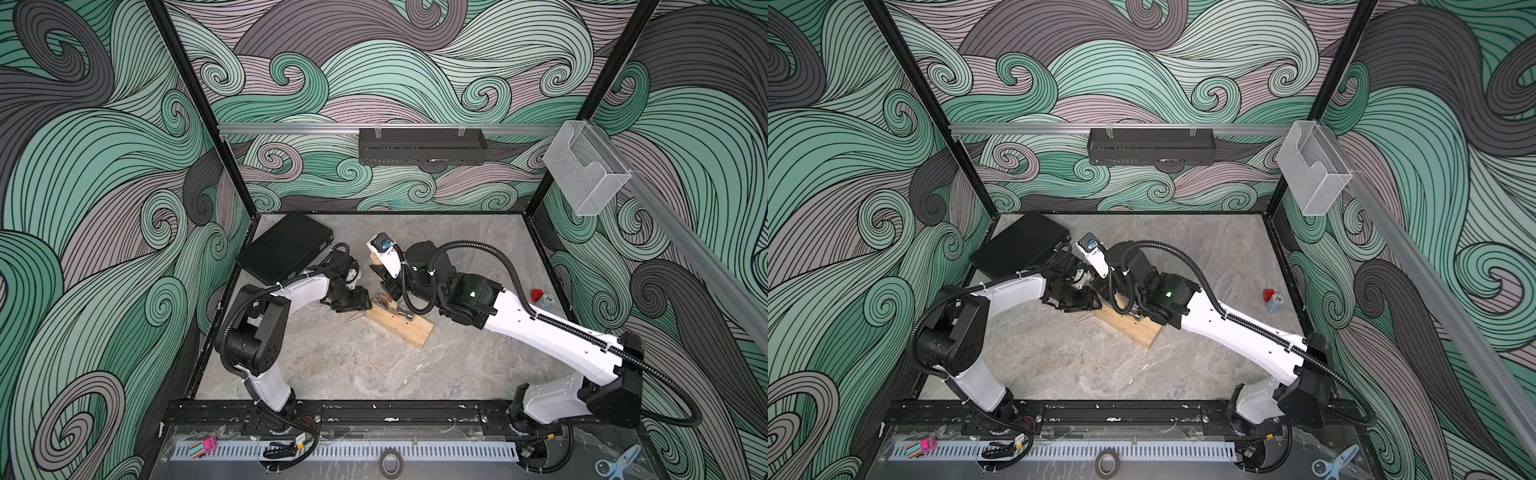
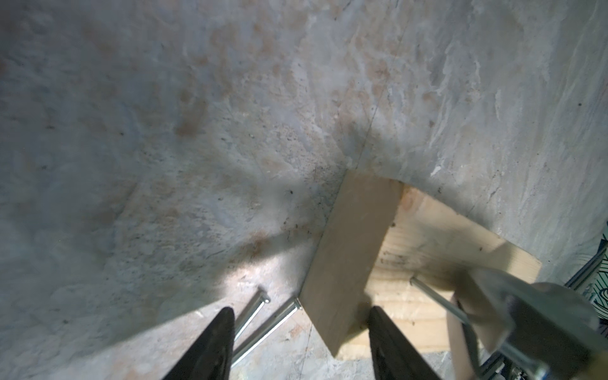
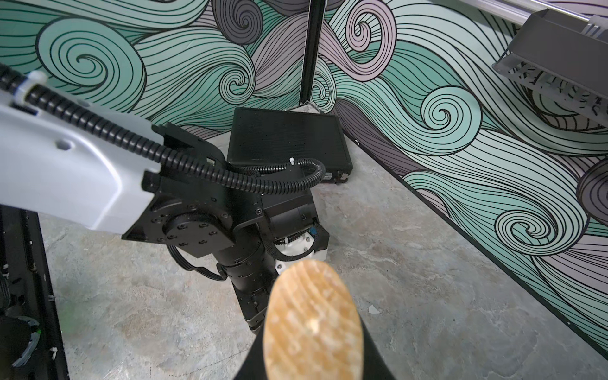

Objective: Use a claw hammer to pull out a nail
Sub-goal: Remove the nail from the mounting plate.

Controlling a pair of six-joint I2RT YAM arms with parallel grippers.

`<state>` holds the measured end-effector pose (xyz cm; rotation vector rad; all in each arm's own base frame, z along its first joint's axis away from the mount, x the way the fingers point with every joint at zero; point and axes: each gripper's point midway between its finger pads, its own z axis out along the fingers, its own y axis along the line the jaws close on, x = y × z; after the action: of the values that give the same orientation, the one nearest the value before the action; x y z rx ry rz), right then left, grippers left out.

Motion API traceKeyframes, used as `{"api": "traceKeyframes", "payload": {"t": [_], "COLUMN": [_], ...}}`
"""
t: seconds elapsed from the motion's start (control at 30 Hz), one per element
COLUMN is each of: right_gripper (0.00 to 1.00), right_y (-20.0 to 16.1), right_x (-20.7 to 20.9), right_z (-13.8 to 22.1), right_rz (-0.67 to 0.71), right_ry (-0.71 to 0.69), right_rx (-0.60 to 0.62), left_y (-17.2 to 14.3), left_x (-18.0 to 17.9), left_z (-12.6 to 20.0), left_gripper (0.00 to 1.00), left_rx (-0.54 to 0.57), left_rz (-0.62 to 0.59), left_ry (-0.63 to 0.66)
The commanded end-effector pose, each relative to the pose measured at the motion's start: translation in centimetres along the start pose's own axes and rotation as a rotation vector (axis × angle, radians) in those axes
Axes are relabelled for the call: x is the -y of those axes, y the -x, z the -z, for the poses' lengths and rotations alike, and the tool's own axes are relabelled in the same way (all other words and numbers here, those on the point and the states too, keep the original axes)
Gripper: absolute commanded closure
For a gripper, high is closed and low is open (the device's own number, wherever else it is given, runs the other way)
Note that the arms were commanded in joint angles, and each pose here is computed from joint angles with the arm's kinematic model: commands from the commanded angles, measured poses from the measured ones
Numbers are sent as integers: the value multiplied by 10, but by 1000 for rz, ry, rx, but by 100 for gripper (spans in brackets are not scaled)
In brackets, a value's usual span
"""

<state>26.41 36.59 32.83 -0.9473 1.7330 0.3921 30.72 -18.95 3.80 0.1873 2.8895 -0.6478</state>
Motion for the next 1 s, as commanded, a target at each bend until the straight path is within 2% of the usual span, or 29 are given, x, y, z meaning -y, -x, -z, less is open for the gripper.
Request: {"api": "traceKeyframes", "payload": {"t": [0.0, 0.37, 0.97], "right_gripper": [100, 100, 100], "right_y": [62, 44, 6], "right_x": [16, 5, 6], "right_z": [35, 49, 63], "right_rz": [-76, -116, -220], "right_ry": [-46, 15, 21], "right_rx": [266, 345, 412], "left_y": [-13, -18, -23], "left_x": [-17, -27, -36], "left_z": [-8, -10, -13], "left_gripper": [38, 39, 39], "left_rx": [-50, -66, -97], "left_rz": [30, 42, 60], "left_ry": [63, 110, 154]}}
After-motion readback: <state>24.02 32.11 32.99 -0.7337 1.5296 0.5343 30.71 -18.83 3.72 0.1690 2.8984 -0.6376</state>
